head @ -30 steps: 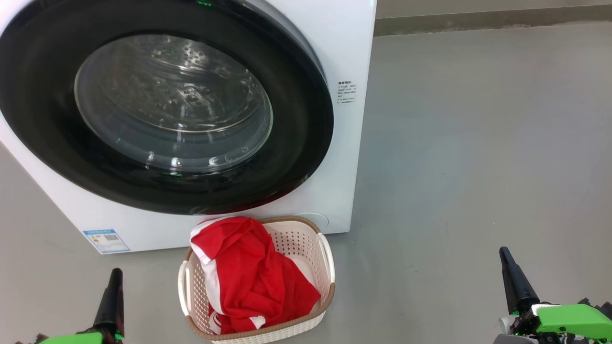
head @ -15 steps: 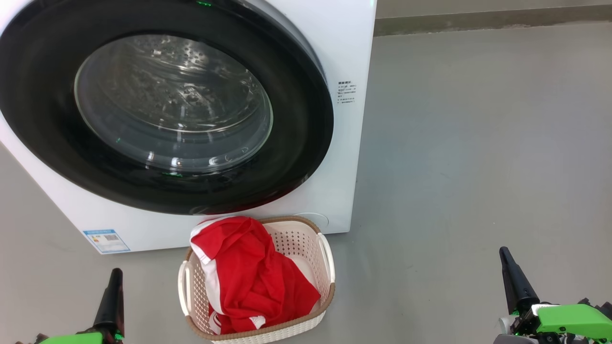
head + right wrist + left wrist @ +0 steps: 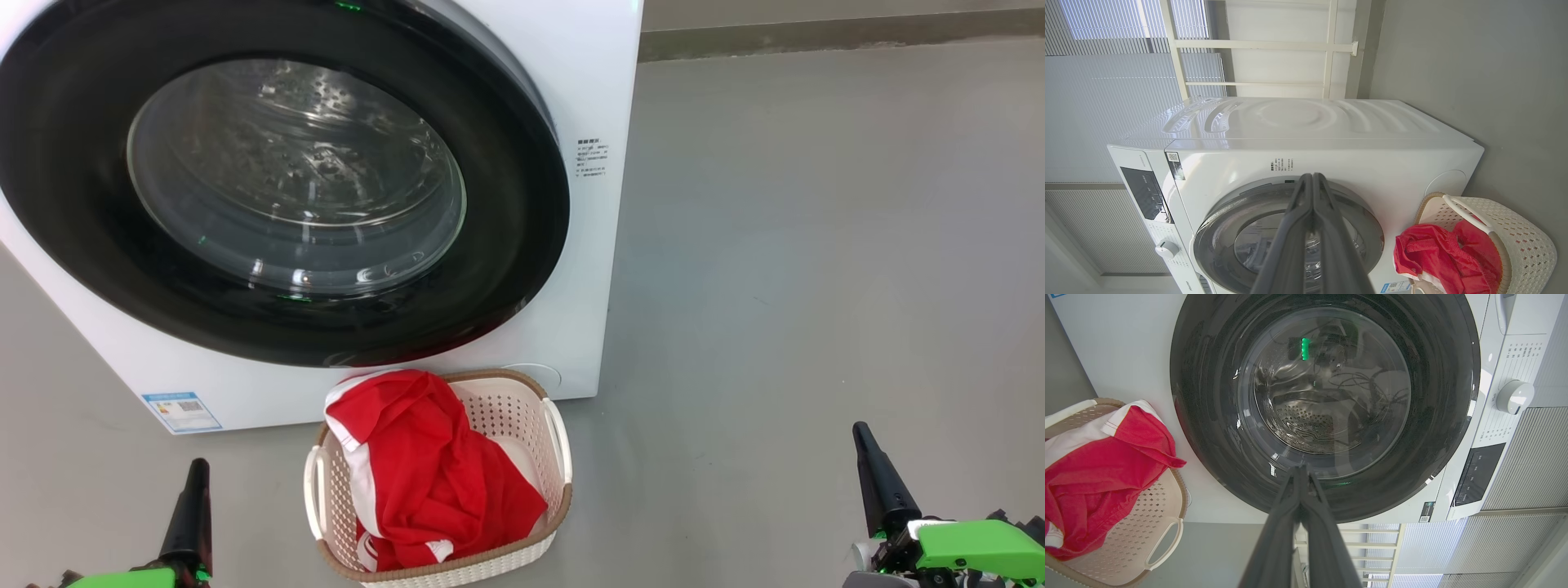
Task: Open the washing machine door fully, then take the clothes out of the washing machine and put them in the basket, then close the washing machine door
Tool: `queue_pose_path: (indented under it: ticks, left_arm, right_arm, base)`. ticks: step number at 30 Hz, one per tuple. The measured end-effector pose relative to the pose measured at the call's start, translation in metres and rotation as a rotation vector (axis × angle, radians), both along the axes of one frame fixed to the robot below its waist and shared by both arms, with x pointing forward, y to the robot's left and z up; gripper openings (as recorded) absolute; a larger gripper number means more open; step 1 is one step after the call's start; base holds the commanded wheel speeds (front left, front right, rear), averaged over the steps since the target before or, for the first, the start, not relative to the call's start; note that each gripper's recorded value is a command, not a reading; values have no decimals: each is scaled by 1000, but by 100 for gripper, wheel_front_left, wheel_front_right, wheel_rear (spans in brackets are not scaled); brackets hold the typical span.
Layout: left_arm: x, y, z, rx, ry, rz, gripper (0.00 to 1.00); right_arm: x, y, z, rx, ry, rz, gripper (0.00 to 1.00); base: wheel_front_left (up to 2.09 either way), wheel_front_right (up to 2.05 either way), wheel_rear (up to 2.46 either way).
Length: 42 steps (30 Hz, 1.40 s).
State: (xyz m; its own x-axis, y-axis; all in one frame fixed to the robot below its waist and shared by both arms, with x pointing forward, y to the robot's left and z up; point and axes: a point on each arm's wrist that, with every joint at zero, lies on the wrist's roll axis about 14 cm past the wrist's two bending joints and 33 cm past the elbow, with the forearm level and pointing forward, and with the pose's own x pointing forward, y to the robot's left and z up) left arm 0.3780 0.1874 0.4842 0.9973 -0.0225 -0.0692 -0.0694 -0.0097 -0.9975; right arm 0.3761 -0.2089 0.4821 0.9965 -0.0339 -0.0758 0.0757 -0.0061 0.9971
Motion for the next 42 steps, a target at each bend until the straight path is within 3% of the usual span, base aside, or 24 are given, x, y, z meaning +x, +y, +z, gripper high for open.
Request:
queue_pose_path:
  ticks: [42]
  left_arm:
    - [0, 0, 0, 0, 0, 0, 0]
  right_arm:
    - [0, 0, 0, 0, 0, 0, 0]
  base:
    - [0, 0, 0]
